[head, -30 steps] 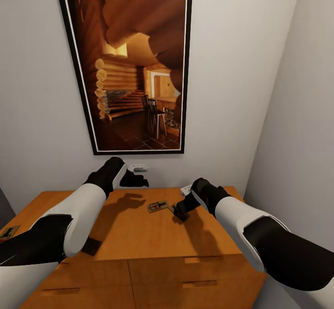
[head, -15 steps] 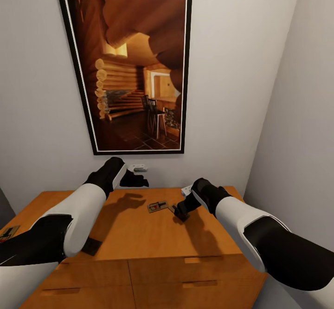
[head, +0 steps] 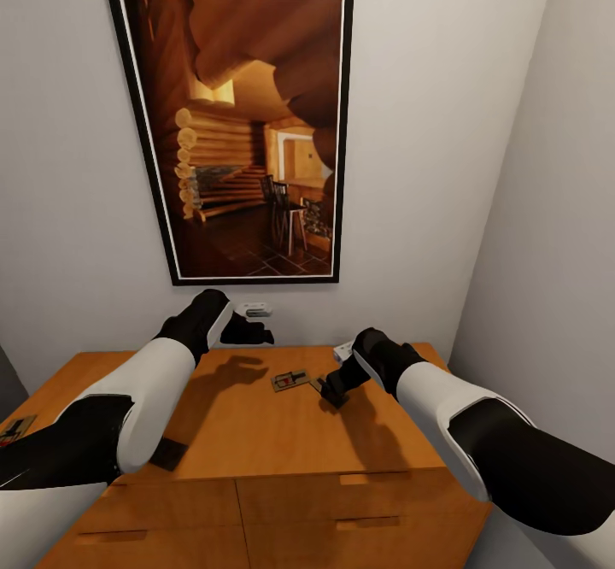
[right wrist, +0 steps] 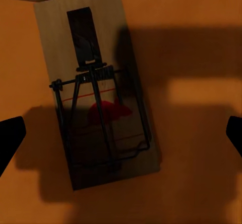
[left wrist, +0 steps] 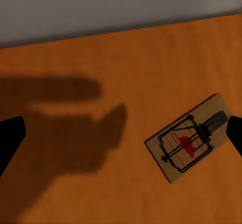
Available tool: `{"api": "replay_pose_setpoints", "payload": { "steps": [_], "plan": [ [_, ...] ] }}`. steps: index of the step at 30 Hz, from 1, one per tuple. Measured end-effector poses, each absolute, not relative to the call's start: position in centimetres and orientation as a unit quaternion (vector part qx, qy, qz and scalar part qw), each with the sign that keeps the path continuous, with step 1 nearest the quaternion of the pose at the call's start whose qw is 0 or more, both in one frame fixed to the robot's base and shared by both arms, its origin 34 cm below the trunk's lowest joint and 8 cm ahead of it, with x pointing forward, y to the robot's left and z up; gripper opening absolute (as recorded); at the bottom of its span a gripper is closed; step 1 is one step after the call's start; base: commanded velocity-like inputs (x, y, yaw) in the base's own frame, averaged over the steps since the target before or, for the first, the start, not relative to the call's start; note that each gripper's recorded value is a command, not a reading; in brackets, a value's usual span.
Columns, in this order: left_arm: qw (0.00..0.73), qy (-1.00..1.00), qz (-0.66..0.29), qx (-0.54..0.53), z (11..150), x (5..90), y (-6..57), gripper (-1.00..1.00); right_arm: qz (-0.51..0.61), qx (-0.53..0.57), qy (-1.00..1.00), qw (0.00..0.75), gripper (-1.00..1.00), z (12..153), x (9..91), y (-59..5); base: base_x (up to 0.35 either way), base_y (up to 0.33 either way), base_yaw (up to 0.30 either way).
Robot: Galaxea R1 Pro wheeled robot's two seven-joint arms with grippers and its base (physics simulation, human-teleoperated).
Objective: Take the four mousetraps from the cabinet in the bathroom and place them on the bathroom floor. Make sure all four end up on the same floor surface, and ensure that at least two of them are either under or directly next to the same bathroom sink.
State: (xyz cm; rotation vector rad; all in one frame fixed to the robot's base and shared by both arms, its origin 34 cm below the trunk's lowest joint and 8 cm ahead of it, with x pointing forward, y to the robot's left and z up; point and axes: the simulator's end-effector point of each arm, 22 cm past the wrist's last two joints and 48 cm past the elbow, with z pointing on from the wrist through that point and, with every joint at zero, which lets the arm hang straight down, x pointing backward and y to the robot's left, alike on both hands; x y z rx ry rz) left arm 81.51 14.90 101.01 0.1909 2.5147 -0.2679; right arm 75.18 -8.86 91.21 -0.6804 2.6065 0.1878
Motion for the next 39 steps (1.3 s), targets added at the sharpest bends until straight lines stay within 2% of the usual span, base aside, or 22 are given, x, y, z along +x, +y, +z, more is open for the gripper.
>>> {"api": "replay_pose_setpoints", "payload": {
  "steps": [39],
  "plan": [
    [0.298,0.946,-0.102,0.072,101.01,81.50,14.79,1.00,0.070,-0.248,0.940,0.225,1.00,91.34,75.35,-8.58,0.000,0.000,0.000]
  ]
}}
